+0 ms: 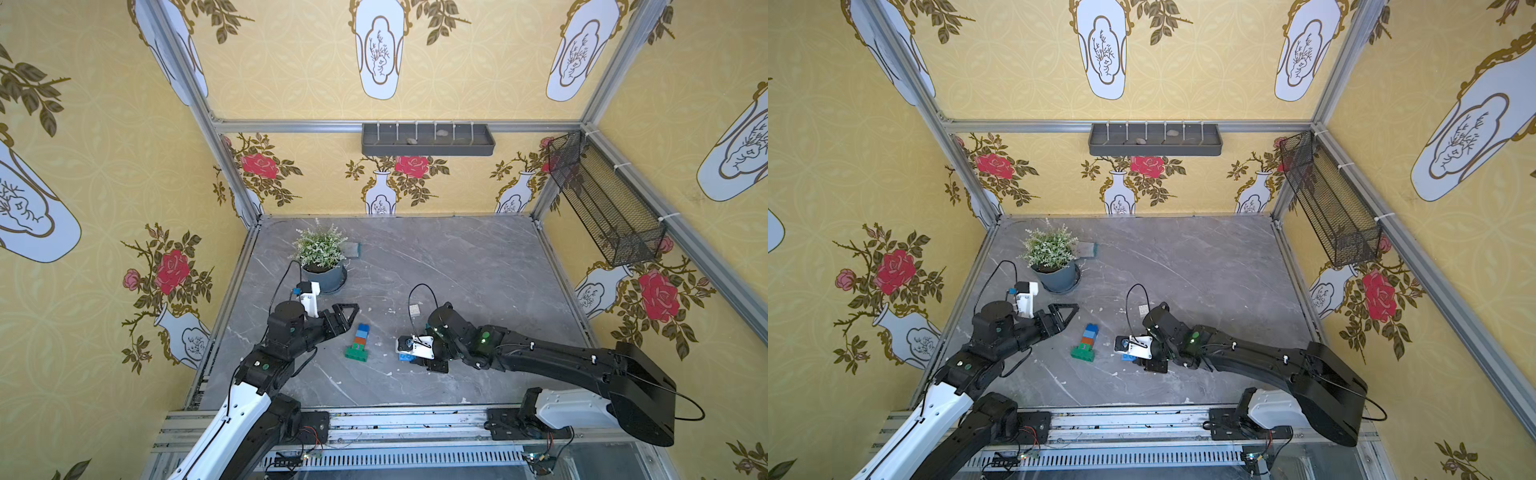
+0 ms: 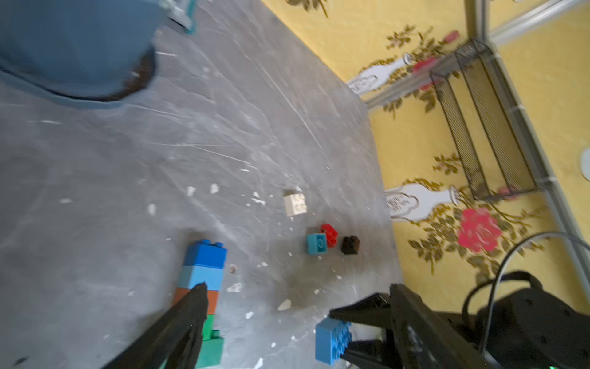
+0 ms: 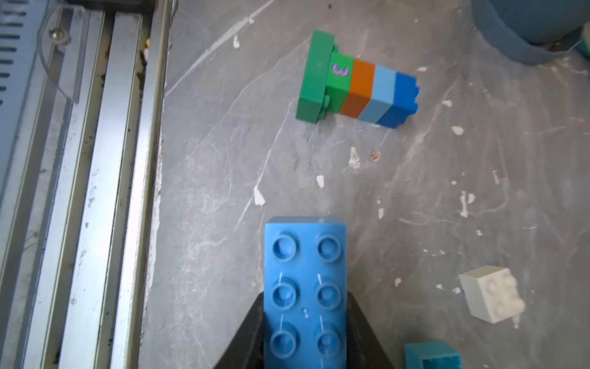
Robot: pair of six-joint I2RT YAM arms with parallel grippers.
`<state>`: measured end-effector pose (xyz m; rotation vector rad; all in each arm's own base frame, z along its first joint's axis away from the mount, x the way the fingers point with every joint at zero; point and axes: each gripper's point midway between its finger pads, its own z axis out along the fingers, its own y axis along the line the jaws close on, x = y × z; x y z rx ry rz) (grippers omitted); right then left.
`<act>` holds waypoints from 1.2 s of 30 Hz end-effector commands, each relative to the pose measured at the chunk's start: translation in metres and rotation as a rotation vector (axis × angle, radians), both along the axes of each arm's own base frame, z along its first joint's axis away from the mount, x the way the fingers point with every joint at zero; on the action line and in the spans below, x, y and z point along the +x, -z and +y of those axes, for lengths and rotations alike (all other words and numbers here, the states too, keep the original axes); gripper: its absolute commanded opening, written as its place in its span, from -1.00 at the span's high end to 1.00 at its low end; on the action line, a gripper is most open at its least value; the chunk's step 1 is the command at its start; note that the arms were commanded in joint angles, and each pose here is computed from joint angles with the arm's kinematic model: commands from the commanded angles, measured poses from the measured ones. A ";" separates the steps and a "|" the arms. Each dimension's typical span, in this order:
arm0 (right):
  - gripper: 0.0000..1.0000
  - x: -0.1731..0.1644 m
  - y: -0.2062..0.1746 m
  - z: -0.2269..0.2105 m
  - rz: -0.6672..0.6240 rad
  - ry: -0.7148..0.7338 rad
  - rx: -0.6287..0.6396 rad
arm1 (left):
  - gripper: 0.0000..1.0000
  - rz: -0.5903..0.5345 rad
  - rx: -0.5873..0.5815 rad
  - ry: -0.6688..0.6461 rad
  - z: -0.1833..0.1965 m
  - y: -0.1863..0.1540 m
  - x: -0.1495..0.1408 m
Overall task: Assemble the number 1 with lego
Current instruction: Place the lego brick at the center of the board.
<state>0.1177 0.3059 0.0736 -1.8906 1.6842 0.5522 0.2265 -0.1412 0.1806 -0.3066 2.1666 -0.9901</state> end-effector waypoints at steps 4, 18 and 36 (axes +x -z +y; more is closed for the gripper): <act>0.42 0.000 0.018 0.010 0.085 0.015 -0.007 | -0.80 0.059 0.055 -0.220 0.038 0.021 0.001; 0.40 0.012 0.054 0.002 0.146 0.078 -0.150 | -0.80 0.060 0.071 -0.259 0.047 0.021 -0.002; -0.42 0.016 0.024 0.009 0.148 0.113 -0.070 | -0.82 0.038 0.097 -0.262 0.050 0.020 -0.002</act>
